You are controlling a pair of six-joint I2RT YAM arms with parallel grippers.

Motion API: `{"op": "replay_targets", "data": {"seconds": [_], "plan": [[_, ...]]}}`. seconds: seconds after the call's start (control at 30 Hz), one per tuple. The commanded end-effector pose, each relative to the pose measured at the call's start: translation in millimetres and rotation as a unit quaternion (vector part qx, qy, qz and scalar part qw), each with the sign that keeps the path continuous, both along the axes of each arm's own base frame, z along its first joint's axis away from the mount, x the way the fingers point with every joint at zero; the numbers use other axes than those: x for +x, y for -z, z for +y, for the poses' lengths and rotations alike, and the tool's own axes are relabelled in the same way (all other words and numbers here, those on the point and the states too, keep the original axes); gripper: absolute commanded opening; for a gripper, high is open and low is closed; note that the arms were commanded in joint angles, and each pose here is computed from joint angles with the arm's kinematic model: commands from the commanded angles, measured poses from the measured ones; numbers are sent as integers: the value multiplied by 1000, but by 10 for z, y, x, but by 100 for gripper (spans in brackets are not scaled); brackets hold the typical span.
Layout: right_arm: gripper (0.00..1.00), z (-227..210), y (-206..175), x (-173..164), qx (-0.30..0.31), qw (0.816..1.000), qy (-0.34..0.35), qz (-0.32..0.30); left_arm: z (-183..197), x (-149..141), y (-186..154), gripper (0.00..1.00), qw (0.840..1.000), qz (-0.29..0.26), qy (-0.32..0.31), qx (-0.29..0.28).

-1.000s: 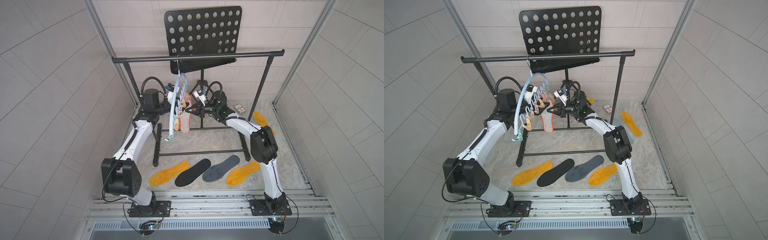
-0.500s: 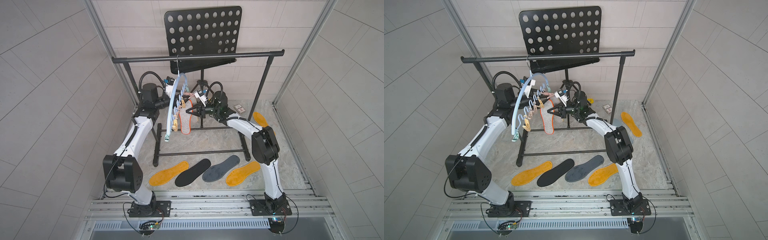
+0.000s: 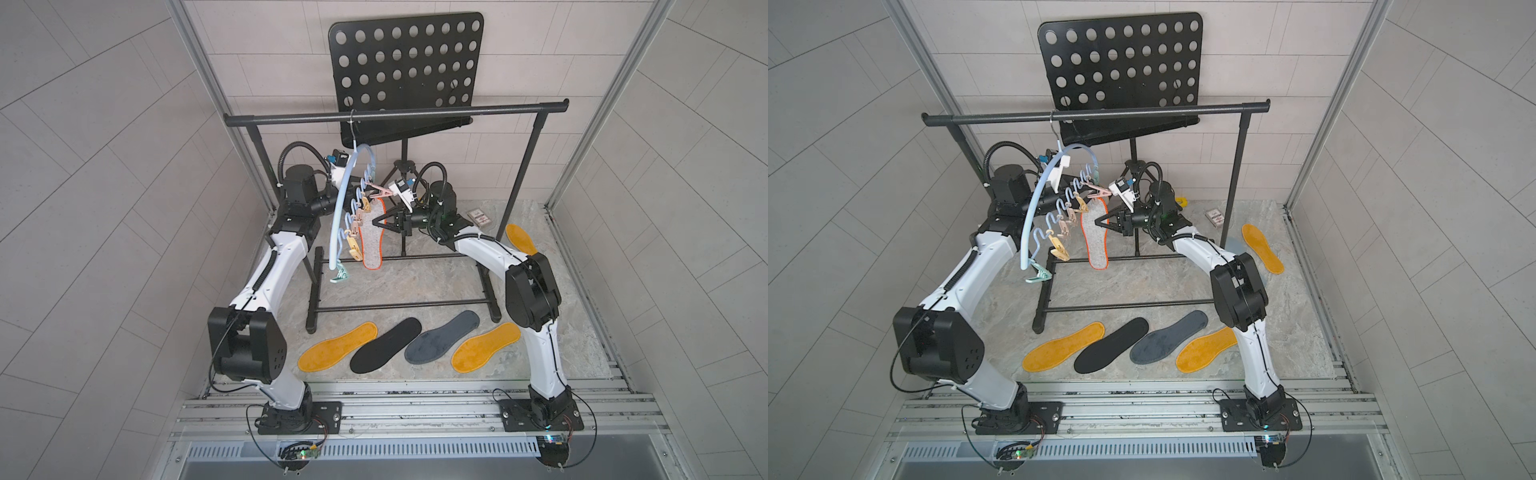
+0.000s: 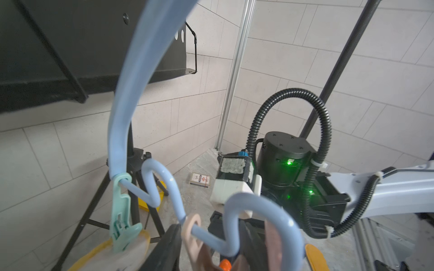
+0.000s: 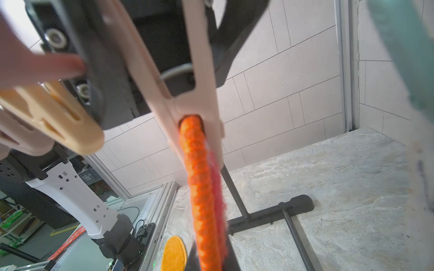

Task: Take the shoe insoles off the hanger
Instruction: Open the clamp at the hanger.

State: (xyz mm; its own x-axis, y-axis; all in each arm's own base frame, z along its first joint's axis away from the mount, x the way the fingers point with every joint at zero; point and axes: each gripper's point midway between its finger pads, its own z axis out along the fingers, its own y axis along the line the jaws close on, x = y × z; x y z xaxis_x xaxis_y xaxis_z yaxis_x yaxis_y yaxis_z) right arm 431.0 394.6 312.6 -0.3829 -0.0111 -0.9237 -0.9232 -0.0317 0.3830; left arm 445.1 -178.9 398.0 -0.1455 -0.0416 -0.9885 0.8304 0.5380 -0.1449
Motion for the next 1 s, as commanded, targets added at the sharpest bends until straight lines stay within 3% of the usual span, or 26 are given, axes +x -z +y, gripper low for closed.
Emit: {"op": "replay_targets", "data": {"seconds": [0.0,0.23,0.53,0.6,0.67,0.77,0.97], "plan": [[0,-28,-233,-88,11,1000,-8,-28,25,-44,-153,34,1000,-28,-2,-5],[0,-37,-134,-85,-2,1000,-2,-18,32,-27,-155,13,1000,-23,-7,-6],[0,-259,283,-249,-68,995,66,26,66,38,-102,12,1000,-18,-26,0],[0,-390,465,-383,-124,985,111,49,79,58,-79,12,999,-16,-31,3],[0,-512,604,-691,-183,976,110,46,91,65,-55,12,999,-12,-35,7],[0,-856,754,-1046,-264,950,149,82,113,67,11,12,999,-3,-43,18],[0,-1773,704,-1702,-353,893,264,90,131,79,133,12,998,10,-49,40]]}}
